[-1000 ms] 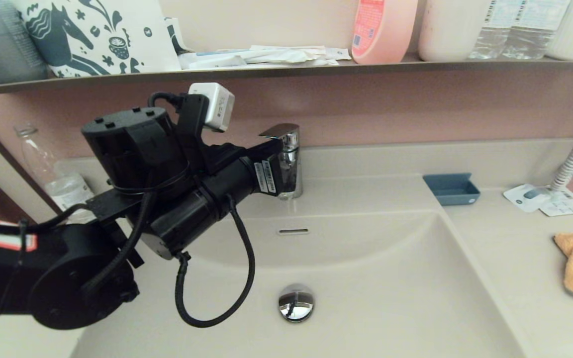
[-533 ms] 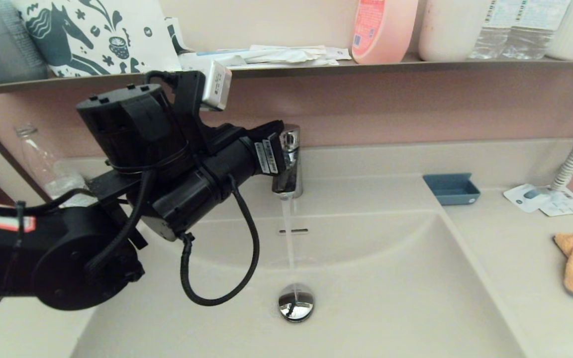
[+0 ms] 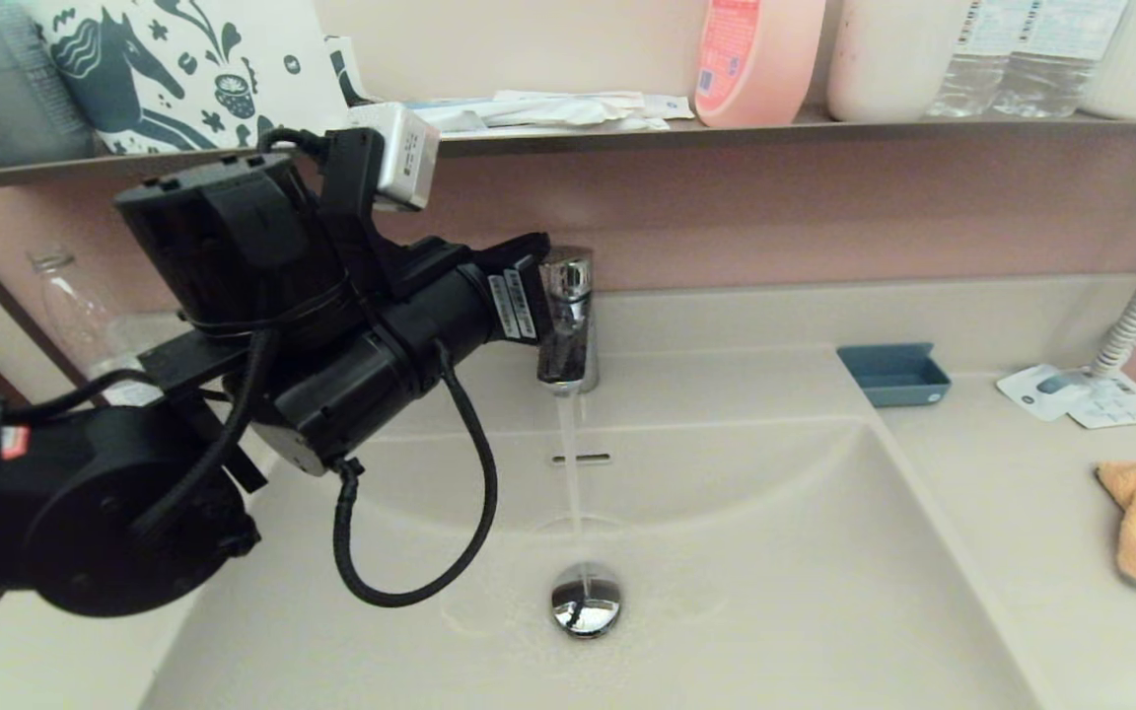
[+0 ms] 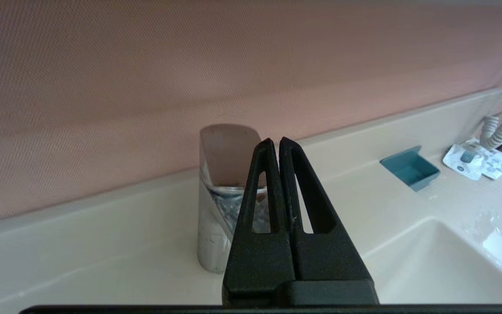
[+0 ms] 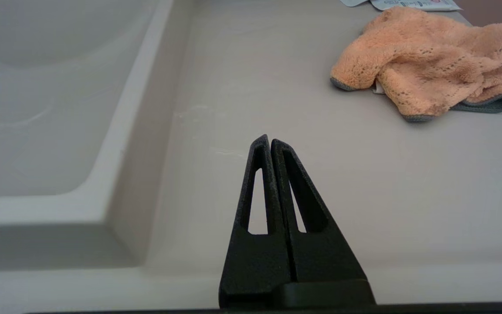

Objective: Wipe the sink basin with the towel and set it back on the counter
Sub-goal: Turn on the faucet, then turn off the faucet

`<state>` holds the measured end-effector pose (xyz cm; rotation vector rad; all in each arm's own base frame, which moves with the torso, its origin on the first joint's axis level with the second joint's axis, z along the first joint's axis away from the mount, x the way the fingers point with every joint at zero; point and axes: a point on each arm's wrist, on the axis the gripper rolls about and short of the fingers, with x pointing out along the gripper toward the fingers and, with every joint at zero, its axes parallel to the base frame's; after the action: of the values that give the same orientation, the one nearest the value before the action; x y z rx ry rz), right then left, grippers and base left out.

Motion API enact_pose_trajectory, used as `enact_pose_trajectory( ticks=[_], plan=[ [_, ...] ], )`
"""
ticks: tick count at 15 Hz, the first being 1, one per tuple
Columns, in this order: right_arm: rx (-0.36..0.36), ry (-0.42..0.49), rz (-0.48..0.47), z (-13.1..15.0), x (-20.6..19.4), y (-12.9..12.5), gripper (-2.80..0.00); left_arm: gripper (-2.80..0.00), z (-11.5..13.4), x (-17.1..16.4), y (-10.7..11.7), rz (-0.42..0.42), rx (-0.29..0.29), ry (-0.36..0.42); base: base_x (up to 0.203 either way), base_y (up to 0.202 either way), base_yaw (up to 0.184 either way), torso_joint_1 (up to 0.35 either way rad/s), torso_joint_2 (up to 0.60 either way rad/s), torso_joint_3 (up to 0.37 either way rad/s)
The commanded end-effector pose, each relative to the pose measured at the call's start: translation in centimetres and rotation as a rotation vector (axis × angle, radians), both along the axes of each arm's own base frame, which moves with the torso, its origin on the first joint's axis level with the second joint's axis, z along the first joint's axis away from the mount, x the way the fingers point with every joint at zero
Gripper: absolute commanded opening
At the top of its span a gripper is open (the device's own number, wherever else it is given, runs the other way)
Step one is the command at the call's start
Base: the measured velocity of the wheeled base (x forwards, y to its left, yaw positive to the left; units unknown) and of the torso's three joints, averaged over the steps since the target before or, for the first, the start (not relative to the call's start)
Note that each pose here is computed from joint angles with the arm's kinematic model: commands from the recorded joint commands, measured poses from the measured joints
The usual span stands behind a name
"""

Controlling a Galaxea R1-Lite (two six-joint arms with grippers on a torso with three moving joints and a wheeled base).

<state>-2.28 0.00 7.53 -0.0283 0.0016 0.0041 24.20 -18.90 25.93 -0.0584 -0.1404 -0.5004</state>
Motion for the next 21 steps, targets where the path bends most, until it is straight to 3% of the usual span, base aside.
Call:
enact_pose_trajectory(
  ticks=[1,18,21],
  plan=[
    [-0.001,0.0,0.001,0.0,0.0,0.0,-2.8,-2.8,0.7,-0.1,0.1,0.002,-0.015,-0.019,0.0,0.0,0.0,0.0,0.0,0.0],
    [-0.001,0.0,0.001,0.0,0.0,0.0,-2.8,-2.8,-2.1,0.8,0.4,0.008,0.051,0.061,0.0,0.0,0.0,0.0,0.0,0.0],
    [-0.001,0.0,0.001,0.0,0.0,0.0,-2.8,-2.8,-0.8,-0.1,1.0,0.009,0.025,0.026,0.0,0.0,0.0,0.0,0.0,0.0]
  ],
)
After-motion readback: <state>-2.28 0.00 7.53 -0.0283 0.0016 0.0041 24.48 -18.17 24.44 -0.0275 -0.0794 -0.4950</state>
